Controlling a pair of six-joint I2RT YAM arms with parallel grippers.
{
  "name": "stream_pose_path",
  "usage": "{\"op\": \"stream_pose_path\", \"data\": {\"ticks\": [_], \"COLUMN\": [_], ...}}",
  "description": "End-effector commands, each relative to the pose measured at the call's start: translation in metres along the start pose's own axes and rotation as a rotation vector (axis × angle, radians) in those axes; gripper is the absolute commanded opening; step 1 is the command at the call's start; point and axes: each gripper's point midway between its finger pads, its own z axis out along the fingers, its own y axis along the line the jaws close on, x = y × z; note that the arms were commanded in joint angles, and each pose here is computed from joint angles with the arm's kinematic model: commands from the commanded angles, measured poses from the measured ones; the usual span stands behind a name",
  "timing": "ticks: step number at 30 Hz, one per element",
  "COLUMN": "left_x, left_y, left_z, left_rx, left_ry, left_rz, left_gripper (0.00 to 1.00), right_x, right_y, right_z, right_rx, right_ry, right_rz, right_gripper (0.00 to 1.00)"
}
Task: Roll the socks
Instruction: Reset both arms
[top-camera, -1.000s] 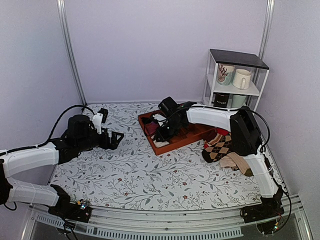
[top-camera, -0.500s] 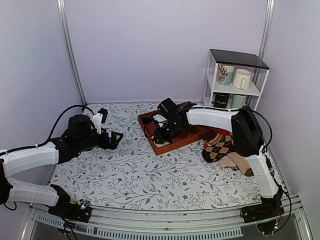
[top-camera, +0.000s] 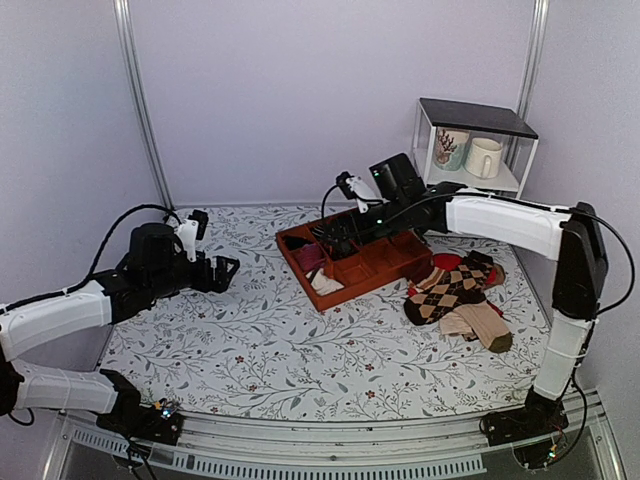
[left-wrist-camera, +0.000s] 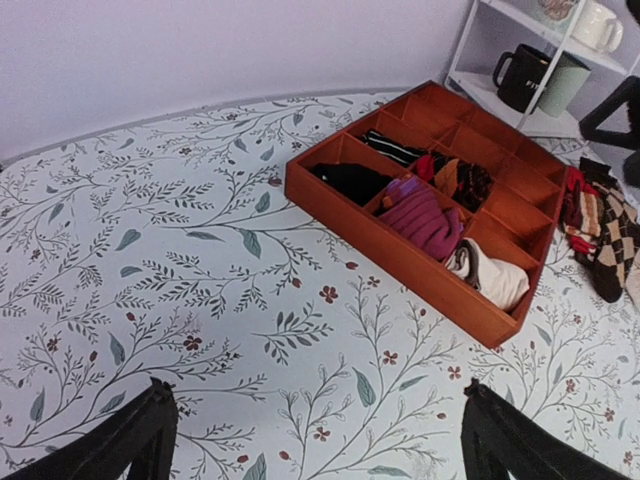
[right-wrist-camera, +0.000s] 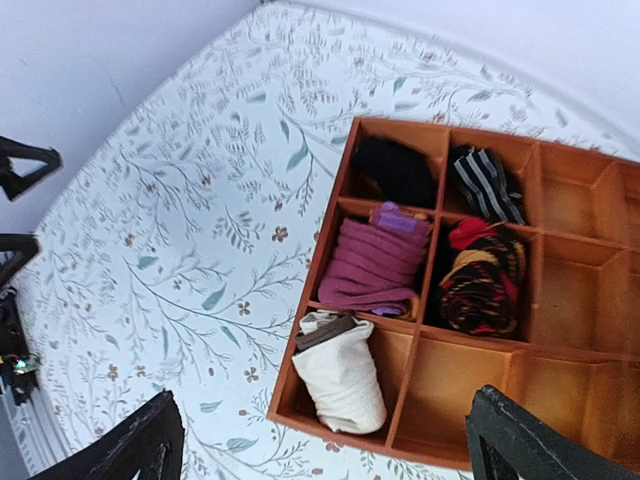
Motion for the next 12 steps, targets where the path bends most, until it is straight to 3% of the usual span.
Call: {"op": "stream_pose_path", "data": {"ticks": [1,12], "left_x": [-0.009,-0.011], "left_y": [0.012,0.021], "left_z": [-0.008,-0.007], "left_rx": [-0.037,-0.068], "left_ry": [-0.017,-0.045], "left_rz": [-0.021,-0.021], "left_gripper": [1.0,1.0], "right_x": [-0.006,0.03], "right_y": [-0.011,-0.047], "right_z": [-0.035,-0.068], "right_rx": [0.02,0.23], "right_ry": [-0.081,-0.129], "right_rz": [0.067,0.079], "right_gripper": [1.0,1.0]}}
